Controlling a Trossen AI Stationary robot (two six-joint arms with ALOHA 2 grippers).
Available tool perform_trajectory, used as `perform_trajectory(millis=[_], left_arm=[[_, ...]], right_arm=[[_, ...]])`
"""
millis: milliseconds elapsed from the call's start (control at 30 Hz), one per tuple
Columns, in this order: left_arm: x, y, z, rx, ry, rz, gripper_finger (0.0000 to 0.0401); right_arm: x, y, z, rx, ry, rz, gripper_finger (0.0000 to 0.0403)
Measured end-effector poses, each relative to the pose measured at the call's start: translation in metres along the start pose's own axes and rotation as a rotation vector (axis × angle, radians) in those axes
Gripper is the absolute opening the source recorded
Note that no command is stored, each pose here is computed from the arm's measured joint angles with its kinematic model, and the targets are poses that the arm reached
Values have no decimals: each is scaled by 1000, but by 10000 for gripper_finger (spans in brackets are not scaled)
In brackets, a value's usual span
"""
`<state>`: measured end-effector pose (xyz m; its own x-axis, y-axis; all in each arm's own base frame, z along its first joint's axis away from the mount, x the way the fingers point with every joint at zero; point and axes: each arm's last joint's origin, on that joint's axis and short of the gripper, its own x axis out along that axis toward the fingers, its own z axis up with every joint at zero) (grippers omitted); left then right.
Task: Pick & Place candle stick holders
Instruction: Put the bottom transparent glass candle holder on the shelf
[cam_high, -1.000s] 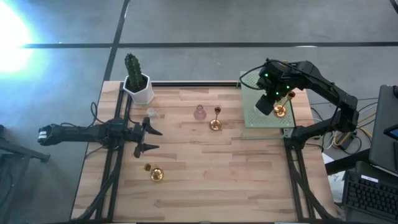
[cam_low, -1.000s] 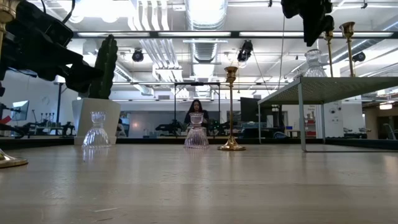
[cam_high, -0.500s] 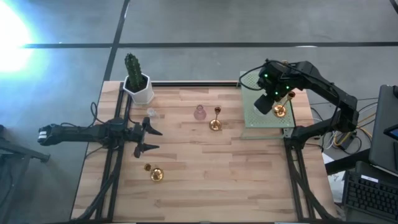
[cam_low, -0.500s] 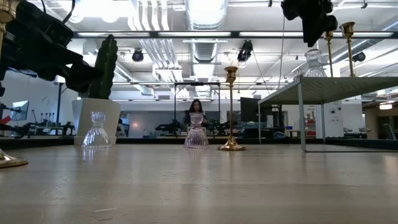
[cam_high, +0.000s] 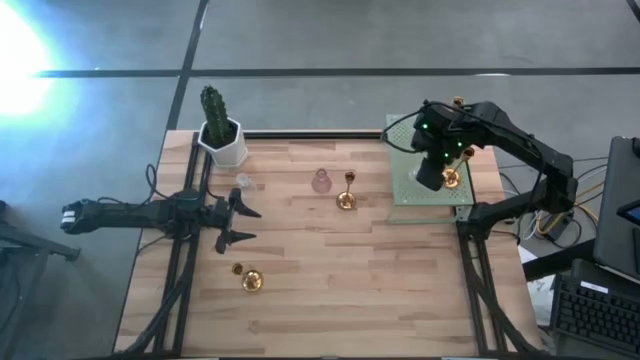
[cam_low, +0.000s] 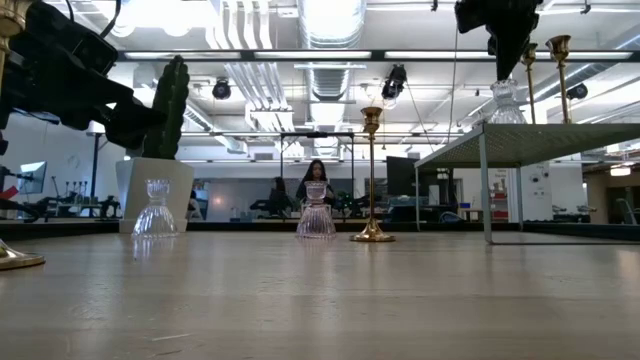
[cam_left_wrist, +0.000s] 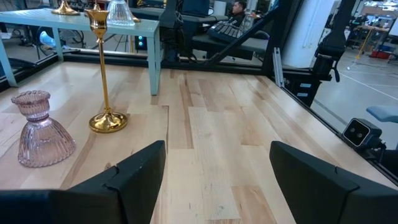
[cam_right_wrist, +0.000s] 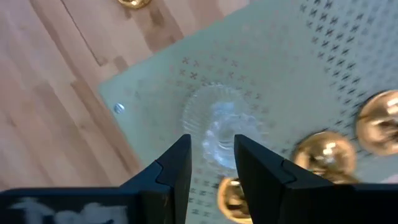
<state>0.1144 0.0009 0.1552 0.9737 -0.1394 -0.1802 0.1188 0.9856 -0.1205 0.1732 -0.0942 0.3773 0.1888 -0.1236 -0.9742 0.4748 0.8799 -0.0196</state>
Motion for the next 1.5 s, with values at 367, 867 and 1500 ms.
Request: perform_trajectory(millis=[367,867,1500], left_arm=[[0,0,0,0,0,0,294],[0,0,0,0,0,0,294],[0,0,0,0,0,0,294]], right_arm=[[-5,-1,-5,-207,-18,-38,103],[-3,-3,-5,-294,3,-100,112],[-19,-2,-3,-235,-73,-57,114]])
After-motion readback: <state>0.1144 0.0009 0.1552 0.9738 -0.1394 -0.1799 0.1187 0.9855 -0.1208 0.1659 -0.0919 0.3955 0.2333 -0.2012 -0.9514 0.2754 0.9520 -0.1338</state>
